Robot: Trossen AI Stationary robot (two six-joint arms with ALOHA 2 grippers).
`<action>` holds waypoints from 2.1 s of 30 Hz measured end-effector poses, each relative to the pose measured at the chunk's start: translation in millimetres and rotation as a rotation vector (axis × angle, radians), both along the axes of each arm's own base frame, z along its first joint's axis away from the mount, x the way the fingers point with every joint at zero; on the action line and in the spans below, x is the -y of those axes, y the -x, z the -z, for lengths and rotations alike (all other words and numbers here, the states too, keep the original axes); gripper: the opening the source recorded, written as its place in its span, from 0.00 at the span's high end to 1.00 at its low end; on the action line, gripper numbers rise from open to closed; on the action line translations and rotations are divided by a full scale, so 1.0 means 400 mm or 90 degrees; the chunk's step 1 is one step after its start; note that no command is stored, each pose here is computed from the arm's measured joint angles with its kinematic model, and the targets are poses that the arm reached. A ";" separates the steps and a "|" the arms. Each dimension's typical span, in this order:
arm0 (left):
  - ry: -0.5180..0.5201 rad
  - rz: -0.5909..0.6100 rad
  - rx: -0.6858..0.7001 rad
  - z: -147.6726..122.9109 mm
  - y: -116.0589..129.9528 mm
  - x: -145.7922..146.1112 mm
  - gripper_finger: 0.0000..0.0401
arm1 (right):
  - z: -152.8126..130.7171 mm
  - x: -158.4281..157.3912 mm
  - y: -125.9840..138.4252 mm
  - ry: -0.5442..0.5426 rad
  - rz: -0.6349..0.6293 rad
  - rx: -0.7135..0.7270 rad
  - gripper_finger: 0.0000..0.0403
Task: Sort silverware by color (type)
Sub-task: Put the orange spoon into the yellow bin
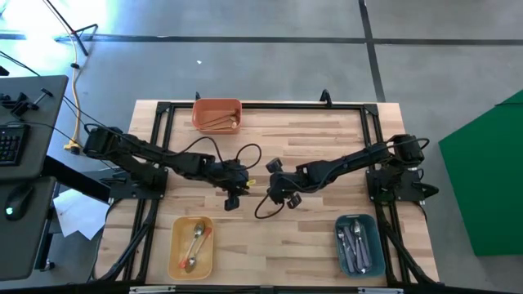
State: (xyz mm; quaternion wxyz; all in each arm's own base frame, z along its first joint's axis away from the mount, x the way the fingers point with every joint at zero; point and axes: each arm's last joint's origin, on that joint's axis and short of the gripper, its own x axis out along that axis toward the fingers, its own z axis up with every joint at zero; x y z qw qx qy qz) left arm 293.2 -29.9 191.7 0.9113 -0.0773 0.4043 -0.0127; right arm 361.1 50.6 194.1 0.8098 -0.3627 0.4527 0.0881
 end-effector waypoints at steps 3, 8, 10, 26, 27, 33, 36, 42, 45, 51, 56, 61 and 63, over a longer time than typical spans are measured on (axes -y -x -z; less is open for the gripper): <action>-0.007 -0.004 -0.013 0.004 0.004 -0.004 0.92 | -0.001 -0.001 -0.001 -0.004 -0.002 0.003 1.00; -0.017 -0.017 -0.029 0.007 0.008 -0.012 0.98 | -0.003 -0.001 -0.004 0.002 0.009 0.016 0.98; -0.017 -0.024 -0.040 0.008 0.013 -0.016 0.99 | -0.005 0.000 -0.006 0.010 0.029 0.027 0.96; 0.197 -0.040 -0.105 -0.142 0.199 -0.050 1.00 | -0.144 0.181 0.071 -0.004 0.170 0.151 0.82; 0.218 -0.028 -0.116 -0.149 0.215 -0.044 1.00 | -0.134 0.207 0.078 -0.006 0.176 0.156 0.85; 0.352 -0.068 -0.144 -0.192 0.272 -0.007 1.00 | -0.106 0.322 0.117 -0.042 0.215 0.280 0.98; 0.430 -0.125 -0.174 -0.207 0.295 0.022 1.00 | -0.097 0.371 0.128 -0.050 0.226 0.336 0.97; 0.538 -0.161 -0.312 -0.214 0.347 0.114 1.00 | -0.098 0.426 0.142 -0.057 0.217 0.370 0.99; 0.549 -0.118 -0.385 -0.210 0.367 0.160 1.00 | -0.107 0.440 0.144 -0.050 0.221 0.391 0.99; 0.517 -0.061 -0.506 -0.182 0.383 0.209 1.00 | -0.108 0.445 0.146 -0.045 0.220 0.395 1.00; 0.503 -0.031 -0.596 -0.154 0.375 0.229 1.00 | -0.107 0.443 0.146 -0.052 0.223 0.393 1.00; 0.497 -0.016 -0.629 -0.126 0.349 0.238 1.00 | -0.104 0.443 0.147 -0.058 0.228 0.384 1.00; 0.505 -0.022 -0.648 -0.116 0.337 0.238 1.00 | -0.102 0.443 0.147 -0.063 0.231 0.381 1.00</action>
